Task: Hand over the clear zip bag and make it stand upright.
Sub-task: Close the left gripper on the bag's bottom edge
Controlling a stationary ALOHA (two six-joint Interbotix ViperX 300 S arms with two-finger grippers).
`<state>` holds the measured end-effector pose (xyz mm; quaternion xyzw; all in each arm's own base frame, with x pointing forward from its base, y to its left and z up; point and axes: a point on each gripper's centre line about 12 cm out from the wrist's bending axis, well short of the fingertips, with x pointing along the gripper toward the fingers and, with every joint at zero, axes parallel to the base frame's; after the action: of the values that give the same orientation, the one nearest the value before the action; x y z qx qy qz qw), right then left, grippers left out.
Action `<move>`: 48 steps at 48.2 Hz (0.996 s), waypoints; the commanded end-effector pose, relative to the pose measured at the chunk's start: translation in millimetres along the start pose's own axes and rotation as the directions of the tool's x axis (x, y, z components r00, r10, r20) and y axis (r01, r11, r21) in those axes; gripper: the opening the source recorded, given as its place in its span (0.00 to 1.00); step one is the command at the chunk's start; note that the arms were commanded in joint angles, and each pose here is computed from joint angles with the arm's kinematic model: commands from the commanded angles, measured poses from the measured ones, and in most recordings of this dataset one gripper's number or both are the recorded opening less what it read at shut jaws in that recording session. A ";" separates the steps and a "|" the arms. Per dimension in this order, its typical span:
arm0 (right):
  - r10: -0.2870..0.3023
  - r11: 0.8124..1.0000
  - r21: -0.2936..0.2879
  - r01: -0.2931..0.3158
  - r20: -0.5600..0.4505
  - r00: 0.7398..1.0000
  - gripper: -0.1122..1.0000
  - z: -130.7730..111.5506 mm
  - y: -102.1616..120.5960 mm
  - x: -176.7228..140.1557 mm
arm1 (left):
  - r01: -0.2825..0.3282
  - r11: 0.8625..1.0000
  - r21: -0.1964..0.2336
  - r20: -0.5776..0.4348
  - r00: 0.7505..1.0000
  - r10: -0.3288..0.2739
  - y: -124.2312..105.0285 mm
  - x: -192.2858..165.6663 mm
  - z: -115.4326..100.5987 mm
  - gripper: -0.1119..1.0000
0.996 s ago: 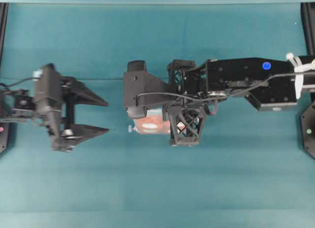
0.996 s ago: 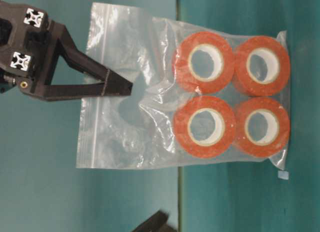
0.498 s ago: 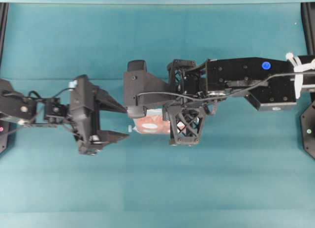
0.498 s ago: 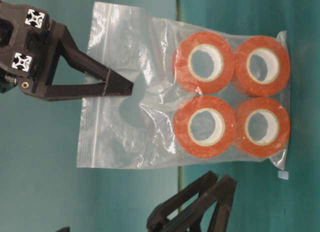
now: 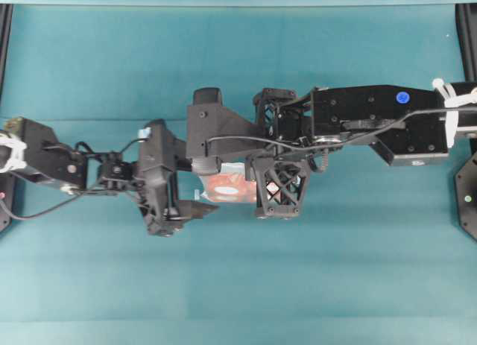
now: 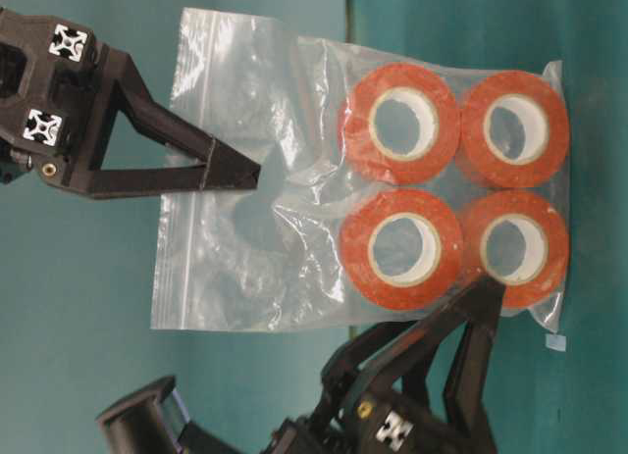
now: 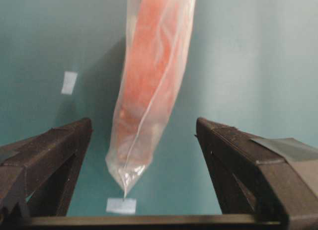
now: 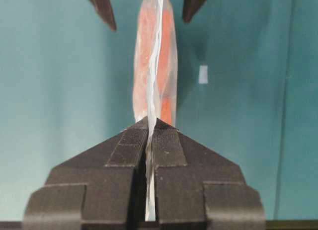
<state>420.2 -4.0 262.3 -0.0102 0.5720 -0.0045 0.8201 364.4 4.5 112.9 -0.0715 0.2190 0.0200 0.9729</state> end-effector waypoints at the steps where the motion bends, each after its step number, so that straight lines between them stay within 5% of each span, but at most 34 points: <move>1: 0.003 1.000 0.008 -0.004 0.028 1.000 0.13 4.3 1.4 -7.8 | 0.006 1.000 0.004 0.025 1.000 -0.006 -1.8 6.8 7.7 0.96; 48: 0.002 1.000 0.015 -0.003 0.020 1.000 0.13 1.9 1.3 -4.9 | 0.006 1.000 -0.008 0.036 0.999 -0.006 -1.8 25.7 12.4 0.94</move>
<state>419.9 -4.0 262.0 -0.0071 0.5714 -0.0066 0.8206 387.5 4.2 106.3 -0.0751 0.2152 0.0198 0.9735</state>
